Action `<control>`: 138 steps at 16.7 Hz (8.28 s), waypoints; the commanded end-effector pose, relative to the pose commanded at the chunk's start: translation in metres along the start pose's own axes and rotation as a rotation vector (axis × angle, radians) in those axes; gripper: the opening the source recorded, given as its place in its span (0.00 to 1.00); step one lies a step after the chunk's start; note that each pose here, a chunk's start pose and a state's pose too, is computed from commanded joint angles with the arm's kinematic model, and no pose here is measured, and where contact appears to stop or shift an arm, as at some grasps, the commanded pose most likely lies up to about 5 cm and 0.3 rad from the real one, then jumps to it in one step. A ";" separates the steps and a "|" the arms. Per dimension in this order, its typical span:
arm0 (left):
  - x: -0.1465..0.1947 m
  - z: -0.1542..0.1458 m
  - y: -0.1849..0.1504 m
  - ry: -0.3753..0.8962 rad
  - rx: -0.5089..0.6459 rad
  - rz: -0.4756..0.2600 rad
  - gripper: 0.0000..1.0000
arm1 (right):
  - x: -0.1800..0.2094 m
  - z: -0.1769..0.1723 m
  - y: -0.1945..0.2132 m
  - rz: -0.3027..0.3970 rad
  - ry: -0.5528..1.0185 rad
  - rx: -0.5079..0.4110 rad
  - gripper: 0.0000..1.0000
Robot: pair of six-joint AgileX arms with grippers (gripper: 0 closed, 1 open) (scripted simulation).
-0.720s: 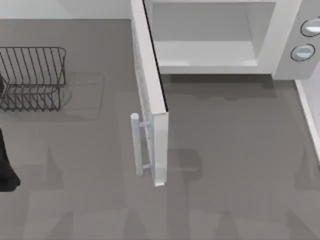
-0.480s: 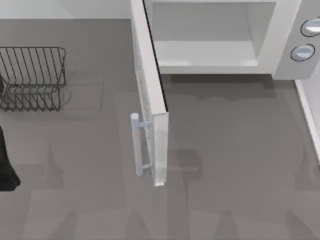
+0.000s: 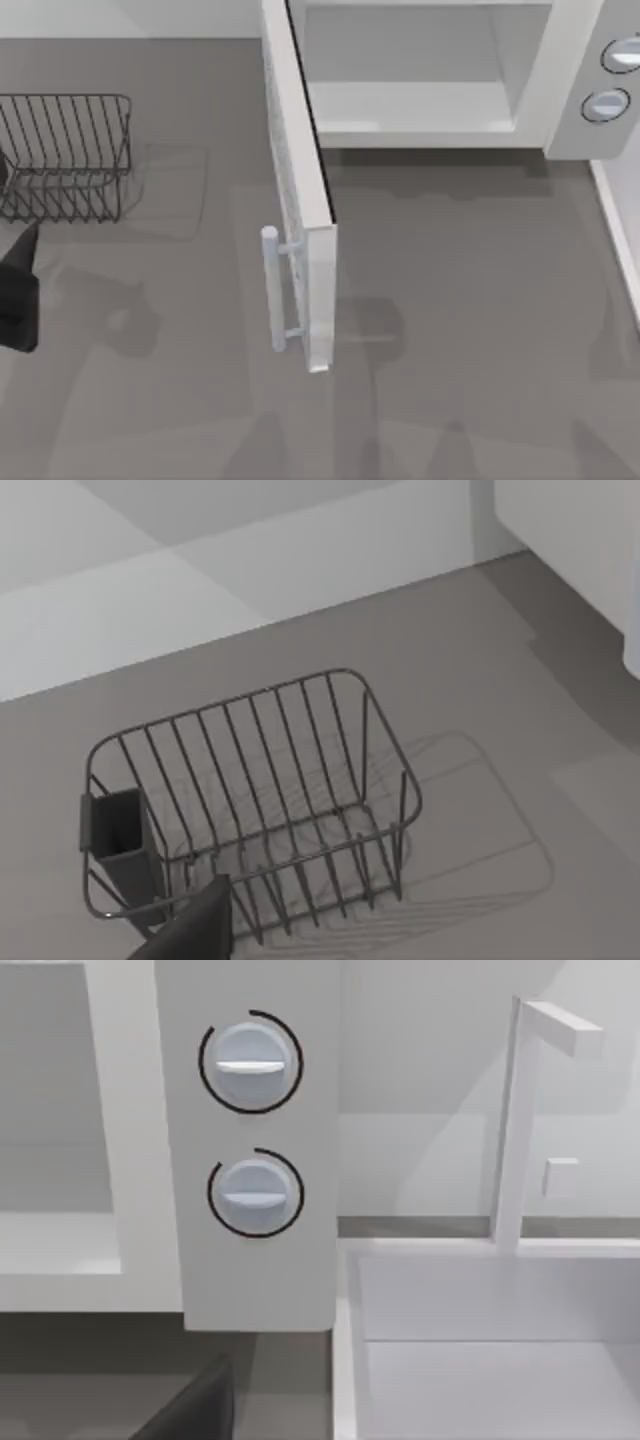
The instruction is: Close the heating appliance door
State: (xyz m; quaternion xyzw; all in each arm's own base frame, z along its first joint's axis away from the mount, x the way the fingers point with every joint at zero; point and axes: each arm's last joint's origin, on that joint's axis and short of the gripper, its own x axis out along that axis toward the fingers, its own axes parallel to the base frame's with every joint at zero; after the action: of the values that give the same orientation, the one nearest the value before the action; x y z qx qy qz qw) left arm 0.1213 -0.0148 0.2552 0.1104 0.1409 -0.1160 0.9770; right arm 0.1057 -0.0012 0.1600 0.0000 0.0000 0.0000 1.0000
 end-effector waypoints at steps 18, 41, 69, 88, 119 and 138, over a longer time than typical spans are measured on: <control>0.158 0.192 -0.038 0.524 0.574 -0.952 1.00 | 0.000 0.000 0.000 0.000 0.000 0.000 1.00; 0.204 0.140 -0.094 0.540 0.594 -1.006 1.00 | 0.000 0.000 0.000 0.000 0.000 0.000 1.00; 0.208 0.144 -0.112 0.542 0.592 -1.005 0.00 | 0.000 0.000 0.000 0.000 0.000 0.000 1.00; 0.214 0.153 -0.146 0.544 0.586 -1.001 0.00 | 0.000 0.000 0.000 0.000 0.000 0.000 1.00; 0.221 0.163 -0.181 0.544 0.581 -0.997 0.00 | 0.000 0.000 0.000 0.000 0.000 0.000 1.00; 0.225 0.167 -0.198 0.551 0.577 -0.995 0.00 | 0.000 0.000 0.000 0.000 0.000 0.000 1.00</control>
State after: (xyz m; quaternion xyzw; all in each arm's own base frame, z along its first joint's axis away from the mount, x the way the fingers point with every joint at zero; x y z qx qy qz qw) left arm 0.3224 -0.2884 0.3073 0.3161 0.3844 -0.5567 0.6651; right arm 0.1057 -0.0012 0.1600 0.0000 0.0000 0.0000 1.0000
